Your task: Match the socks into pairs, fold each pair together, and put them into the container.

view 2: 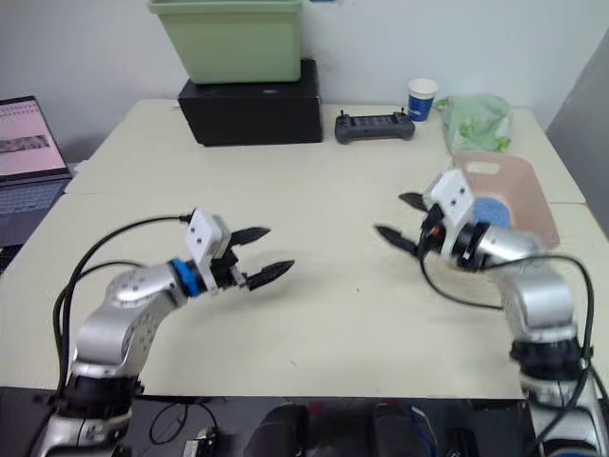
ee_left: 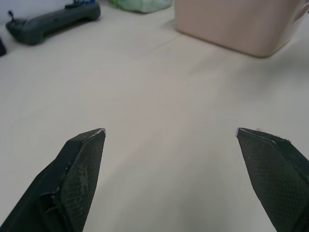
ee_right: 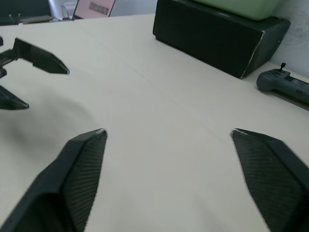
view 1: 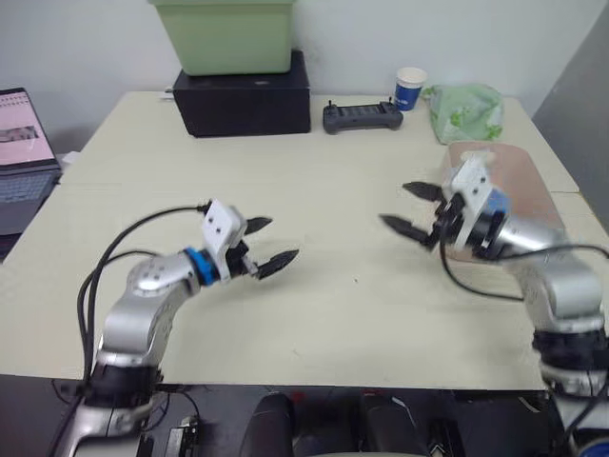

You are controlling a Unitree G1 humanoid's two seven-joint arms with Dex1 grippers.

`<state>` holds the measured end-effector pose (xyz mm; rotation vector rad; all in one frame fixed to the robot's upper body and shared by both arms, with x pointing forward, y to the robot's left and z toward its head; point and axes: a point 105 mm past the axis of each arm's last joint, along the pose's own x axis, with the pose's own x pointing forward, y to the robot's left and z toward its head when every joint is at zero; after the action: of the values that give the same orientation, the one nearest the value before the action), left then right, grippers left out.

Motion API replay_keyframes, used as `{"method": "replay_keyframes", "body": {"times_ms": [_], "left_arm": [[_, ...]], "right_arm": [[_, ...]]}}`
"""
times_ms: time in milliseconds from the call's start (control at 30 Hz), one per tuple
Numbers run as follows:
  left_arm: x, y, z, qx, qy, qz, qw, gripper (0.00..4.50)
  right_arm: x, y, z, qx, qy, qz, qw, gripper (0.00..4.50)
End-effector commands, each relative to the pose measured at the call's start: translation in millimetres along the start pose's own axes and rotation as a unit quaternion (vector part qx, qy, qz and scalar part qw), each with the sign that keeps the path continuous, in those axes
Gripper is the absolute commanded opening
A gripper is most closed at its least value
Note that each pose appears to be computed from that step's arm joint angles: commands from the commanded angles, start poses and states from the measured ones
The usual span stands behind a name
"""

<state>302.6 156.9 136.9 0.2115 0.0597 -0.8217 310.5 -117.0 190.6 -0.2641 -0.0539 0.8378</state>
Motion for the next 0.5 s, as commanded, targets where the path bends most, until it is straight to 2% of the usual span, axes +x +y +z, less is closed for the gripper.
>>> {"method": "replay_keyframes", "body": {"times_ms": [33,133,200,333,500], "left_arm": [[-14.8,-13.9,3.4,0.03,-0.011,0.012,0.999,4.5],[-26.8,-18.3,-15.6,0.031,0.011,0.033,0.999,4.5],[-32.6,-21.3,-25.5,0.039,0.023,0.036,0.998,4.5],[-35.6,-14.3,-34.6,0.028,0.031,0.075,0.996,4.5],[-34.1,-12.7,-32.7,0.034,0.035,0.065,0.997,4.5]], "right_arm": [[-9.3,24.3,-15.9,-0.004,0.005,-0.022,1.0,4.47],[-20.5,45.1,-47.5,0.005,0.042,-0.013,0.999,4.47],[-26.1,49.4,-59.5,0.008,0.054,-0.02,0.998,4.47],[-32.2,37.6,-68.0,0.024,0.05,-0.06,0.997,4.47],[-33.6,31.8,-69.7,0.023,0.05,-0.068,0.996,4.47]]}}
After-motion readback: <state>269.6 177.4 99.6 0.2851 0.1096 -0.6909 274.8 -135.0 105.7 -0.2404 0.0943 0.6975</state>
